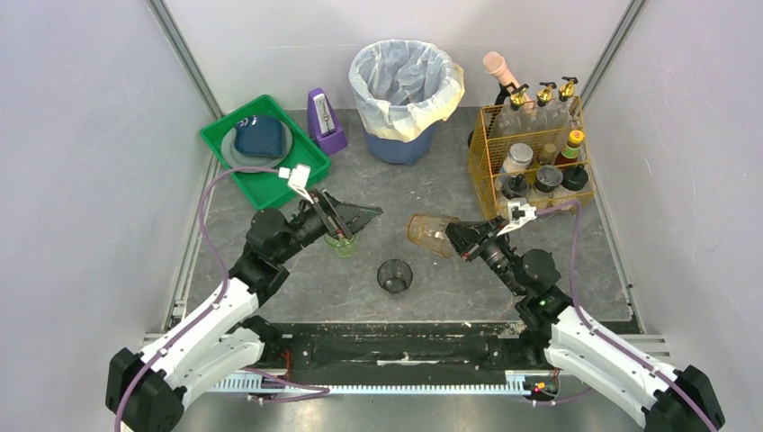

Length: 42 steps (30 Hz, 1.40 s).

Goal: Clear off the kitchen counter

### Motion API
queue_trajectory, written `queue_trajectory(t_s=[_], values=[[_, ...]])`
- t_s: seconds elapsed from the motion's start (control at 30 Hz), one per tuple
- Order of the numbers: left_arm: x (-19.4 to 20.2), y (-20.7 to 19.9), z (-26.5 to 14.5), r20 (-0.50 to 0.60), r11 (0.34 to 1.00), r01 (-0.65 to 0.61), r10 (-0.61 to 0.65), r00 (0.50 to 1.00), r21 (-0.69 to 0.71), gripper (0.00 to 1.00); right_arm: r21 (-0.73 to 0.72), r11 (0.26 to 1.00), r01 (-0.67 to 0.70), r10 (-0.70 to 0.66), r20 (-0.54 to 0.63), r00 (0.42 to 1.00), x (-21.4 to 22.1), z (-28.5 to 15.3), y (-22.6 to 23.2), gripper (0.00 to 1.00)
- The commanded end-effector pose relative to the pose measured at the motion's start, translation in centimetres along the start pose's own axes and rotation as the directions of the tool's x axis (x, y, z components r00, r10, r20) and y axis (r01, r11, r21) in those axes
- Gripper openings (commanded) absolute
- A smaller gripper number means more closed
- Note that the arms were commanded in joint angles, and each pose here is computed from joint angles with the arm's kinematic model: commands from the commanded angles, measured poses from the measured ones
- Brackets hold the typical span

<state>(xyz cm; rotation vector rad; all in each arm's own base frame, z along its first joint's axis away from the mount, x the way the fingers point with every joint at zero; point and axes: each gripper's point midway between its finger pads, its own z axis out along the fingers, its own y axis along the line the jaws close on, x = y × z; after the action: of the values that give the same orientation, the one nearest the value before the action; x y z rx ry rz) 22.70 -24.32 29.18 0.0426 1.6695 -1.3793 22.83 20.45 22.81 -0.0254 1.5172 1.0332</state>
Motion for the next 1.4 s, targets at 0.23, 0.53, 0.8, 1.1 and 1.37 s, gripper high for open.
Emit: queue_trajectory(t_s=[0.23,0.53,0.8,1.1,1.37], values=[[0.9,-4.9,3.4,-0.009,0.969,0.111,-0.112,0.994,0.223,0.98,-0.303,0.952,-0.042,0.096,0.165,0.982,-4.4,0.6,6.2,0.00],[3.4,-6.7,4.4,-0.082,0.947,0.157,-0.139,0.987,0.281,0.98,-0.351,0.934,-0.062,0.128,0.169,0.977,-4.4,0.7,6.8,0.00],[4.7,-8.6,4.3,-0.133,0.915,0.196,-0.159,0.978,0.352,0.98,-0.395,0.916,-0.067,0.136,0.149,0.980,-4.1,1.0,7.6,0.00],[5.4,-9.8,4.1,-0.173,0.896,0.208,-0.150,0.974,0.393,0.90,-0.400,0.912,-0.092,0.160,0.139,0.977,-3.7,1.0,7.1,0.00],[4.9,-9.9,4.1,-0.142,0.901,0.181,-0.135,0.981,0.395,0.52,-0.397,0.911,-0.114,0.162,0.091,0.982,-2.7,1.3,6.5,0.06]])
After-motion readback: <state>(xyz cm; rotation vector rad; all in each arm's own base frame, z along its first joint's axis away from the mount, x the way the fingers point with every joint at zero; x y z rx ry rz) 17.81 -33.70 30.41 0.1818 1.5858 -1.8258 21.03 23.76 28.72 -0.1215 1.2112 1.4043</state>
